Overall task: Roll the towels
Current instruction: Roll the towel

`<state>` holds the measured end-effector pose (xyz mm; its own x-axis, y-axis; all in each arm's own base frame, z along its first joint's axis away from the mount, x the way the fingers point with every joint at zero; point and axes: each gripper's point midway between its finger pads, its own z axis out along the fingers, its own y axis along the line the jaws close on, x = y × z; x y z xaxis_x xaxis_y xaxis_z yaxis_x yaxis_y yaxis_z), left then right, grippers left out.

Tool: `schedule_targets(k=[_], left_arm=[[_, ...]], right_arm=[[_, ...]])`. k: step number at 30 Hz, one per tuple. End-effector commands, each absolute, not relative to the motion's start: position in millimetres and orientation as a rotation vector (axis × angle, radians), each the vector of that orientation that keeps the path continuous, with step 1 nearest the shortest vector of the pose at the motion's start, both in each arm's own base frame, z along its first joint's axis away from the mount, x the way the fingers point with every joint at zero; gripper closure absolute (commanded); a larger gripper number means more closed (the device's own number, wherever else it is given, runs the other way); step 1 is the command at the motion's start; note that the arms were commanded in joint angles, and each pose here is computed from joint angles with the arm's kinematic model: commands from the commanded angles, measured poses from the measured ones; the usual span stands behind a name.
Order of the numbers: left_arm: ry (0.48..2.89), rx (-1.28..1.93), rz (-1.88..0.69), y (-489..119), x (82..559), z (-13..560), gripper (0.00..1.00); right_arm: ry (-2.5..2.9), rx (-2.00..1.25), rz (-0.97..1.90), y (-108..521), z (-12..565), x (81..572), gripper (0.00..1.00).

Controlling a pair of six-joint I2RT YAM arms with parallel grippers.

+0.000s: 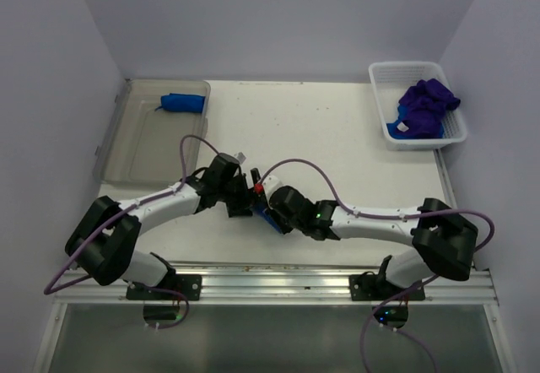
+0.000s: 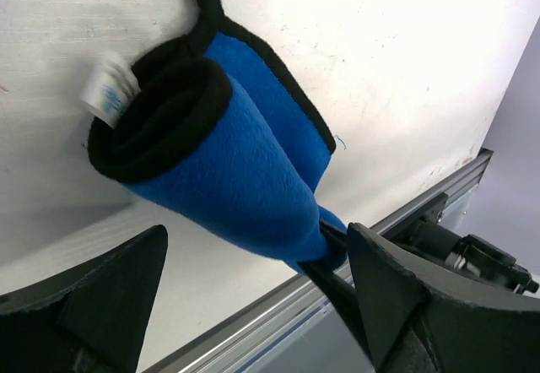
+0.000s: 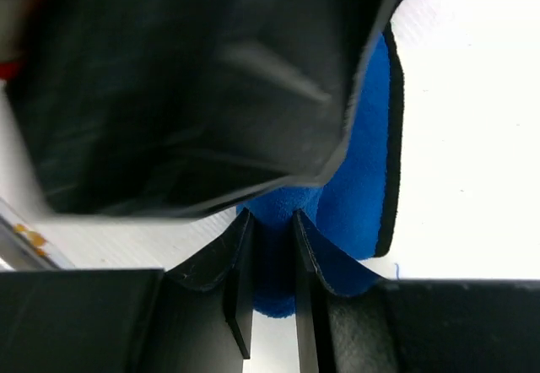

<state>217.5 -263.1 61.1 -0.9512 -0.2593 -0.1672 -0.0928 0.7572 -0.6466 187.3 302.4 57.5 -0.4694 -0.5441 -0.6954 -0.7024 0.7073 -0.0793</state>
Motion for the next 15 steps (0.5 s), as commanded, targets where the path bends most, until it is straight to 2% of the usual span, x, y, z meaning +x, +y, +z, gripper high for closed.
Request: schedule_targets(k=[1,7,15], left_arm=[[2.673,-0.234,-0.990,-261.5,220.9,76.6,0.09],[2.697,-0.229,-0.999,-258.7,212.0,60.7,0.07],[2.716,-0.227,-0.980,-256.9,210.1,46.7,0.07]], right_arm=[[2.273,-0.907,0.652,325.1,66.9,168.5,0.79],[2.392,-0.874,0.967,332.2,66.9,160.4,0.80],[2.497,-0.659,1.319,326.3,67.8,171.1,0.80]])
